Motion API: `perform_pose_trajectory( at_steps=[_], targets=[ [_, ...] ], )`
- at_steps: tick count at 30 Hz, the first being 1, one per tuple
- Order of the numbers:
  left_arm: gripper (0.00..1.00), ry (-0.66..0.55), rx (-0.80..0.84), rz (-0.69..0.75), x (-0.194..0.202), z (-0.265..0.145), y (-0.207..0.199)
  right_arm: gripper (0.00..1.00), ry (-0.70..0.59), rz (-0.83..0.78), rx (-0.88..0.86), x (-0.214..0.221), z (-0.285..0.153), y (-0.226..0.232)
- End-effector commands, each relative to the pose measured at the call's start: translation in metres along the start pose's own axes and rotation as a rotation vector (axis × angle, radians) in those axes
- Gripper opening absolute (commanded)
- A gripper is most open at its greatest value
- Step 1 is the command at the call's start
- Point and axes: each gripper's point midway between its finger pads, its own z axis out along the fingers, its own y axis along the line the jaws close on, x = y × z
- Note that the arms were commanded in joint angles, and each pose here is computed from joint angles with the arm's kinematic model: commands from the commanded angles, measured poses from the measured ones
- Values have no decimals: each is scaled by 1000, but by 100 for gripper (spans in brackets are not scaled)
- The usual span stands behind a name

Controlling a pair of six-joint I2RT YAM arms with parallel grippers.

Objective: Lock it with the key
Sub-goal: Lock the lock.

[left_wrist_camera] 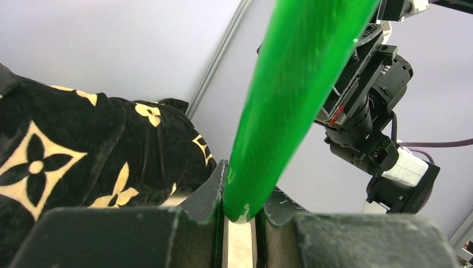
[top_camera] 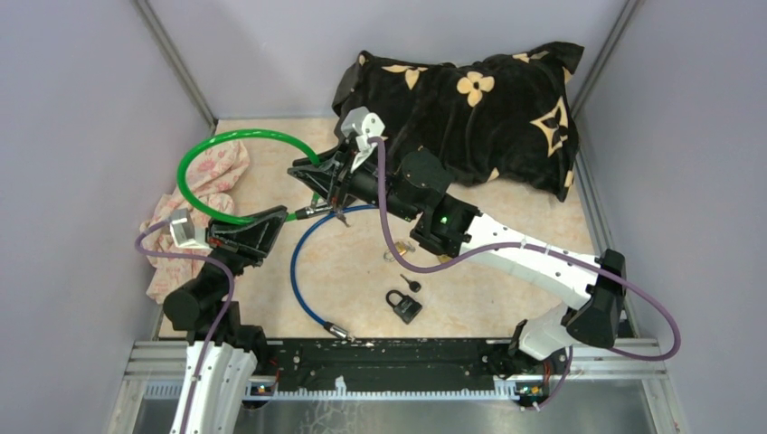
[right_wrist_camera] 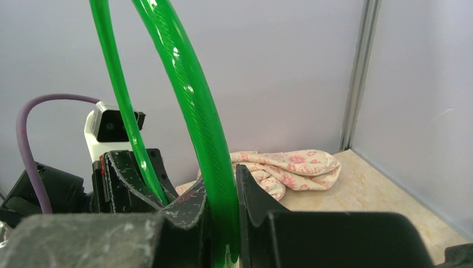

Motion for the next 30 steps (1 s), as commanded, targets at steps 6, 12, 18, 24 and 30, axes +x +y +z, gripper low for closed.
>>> perform_pose_trajectory(
  at_steps=[6, 12, 18, 24, 30],
  targets=[
    [0, -56, 58, 46, -13, -1, -16, 0, -81, -24, -25, -30, 8, 9],
    [0, -60, 68, 61, -14, -1, -19, 0, -15, -74, -17, -20, 11, 5],
    [0, -67, 66, 79, -14, -1, -18, 0, 36, -60, -57, -8, 14, 12],
    [0, -79, 57, 91, -16, -1, -15, 0, 66, -9, -136, 2, 18, 28],
    [0, -99, 60, 85, -20, -1, -17, 0, 89, 39, -141, 21, 16, 31]
  ],
)
